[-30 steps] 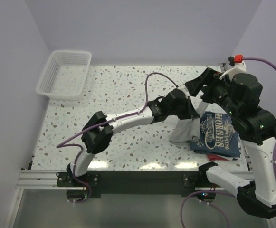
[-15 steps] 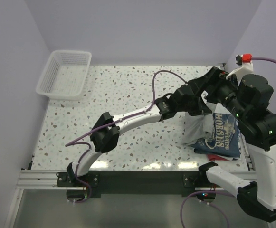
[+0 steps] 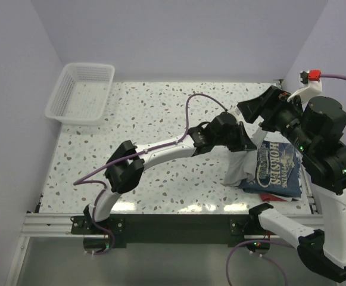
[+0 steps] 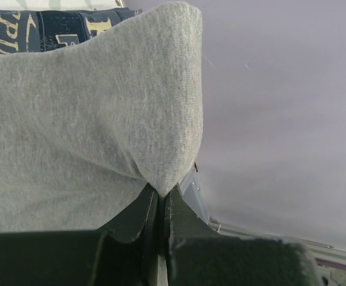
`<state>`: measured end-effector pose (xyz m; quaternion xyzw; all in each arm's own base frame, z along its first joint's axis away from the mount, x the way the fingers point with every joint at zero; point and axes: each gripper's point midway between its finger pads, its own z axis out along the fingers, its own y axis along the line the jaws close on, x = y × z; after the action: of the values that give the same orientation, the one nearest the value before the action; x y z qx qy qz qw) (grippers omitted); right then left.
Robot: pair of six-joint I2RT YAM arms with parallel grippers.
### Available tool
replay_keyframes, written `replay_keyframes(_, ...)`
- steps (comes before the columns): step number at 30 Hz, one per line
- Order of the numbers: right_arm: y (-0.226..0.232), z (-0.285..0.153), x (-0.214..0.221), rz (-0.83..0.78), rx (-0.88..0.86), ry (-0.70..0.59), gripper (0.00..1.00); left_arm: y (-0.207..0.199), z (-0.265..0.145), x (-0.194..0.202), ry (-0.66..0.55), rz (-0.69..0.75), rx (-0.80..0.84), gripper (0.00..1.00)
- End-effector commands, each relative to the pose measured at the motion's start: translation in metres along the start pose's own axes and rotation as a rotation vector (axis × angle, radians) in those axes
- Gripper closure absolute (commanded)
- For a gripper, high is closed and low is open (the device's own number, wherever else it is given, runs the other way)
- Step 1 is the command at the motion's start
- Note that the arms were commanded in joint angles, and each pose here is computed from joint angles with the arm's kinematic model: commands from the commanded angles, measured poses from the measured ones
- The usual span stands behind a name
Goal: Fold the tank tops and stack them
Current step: Neatly place the folded tank top to the corner
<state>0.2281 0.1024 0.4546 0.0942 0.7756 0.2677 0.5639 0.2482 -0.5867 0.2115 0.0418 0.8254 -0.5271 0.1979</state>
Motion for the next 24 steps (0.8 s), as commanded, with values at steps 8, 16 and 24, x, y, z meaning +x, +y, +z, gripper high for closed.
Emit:
replay_keyframes(8, 0.01, -0.005, -0.004, 0.02, -0.044, -0.01, 0.18, -0.087, -0.051, -0.034, -0.068, 0.056, 0.241, 1.0)
replay_keyframes(16, 0.01, -0.005, -0.005, 0.023, -0.044, -0.012, 0.18, -0.094, -0.061, -0.037, -0.06, 0.051, 0.271, 1.0)
replay_keyframes(24, 0.012, -0.005, -0.007, 0.024, -0.048, -0.016, 0.18, -0.103, -0.066, -0.039, -0.053, 0.056, 0.293, 1.0)
